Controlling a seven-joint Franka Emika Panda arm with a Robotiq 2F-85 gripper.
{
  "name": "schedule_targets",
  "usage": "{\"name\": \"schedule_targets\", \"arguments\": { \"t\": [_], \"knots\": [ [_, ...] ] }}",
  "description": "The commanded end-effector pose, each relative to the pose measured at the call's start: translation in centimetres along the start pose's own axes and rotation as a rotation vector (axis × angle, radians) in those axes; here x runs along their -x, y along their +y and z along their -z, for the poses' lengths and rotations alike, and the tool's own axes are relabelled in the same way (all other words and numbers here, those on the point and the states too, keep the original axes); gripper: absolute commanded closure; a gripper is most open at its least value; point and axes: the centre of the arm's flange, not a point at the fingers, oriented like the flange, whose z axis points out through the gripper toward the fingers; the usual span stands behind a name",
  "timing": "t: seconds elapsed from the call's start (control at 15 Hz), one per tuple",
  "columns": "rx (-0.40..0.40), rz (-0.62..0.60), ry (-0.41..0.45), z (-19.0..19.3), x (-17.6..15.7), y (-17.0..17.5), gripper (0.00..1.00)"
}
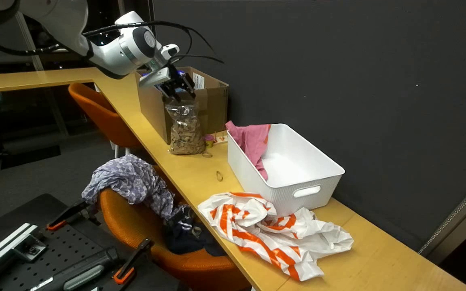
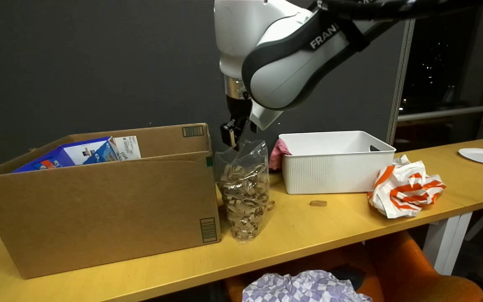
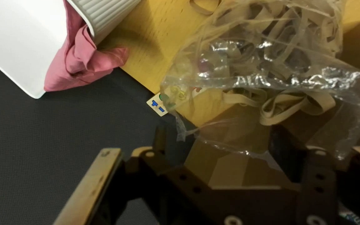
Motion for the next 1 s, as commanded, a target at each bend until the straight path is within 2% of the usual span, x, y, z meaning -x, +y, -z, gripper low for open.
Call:
{"name": "schedule_targets", "arguments": {
  "t": [0.0,0.27,0.53,0.73,0.93],
  "knots": [
    [-0.019,-0.044,0.004,2.9,0.3,1.7,0.00],
    [-0.045,-0.122,-0.018,6.8,2.1,4.5,0.00],
    [-0.052,-0.200,-0.079,9.1,5.6,7.8,0.00],
    [-0.059,-0.229,-0.132,8.2,9.1,10.4,0.00],
    [-0.090,-0.270,-0.218,4.6,12.7,13.6,0.00]
  ]
}}
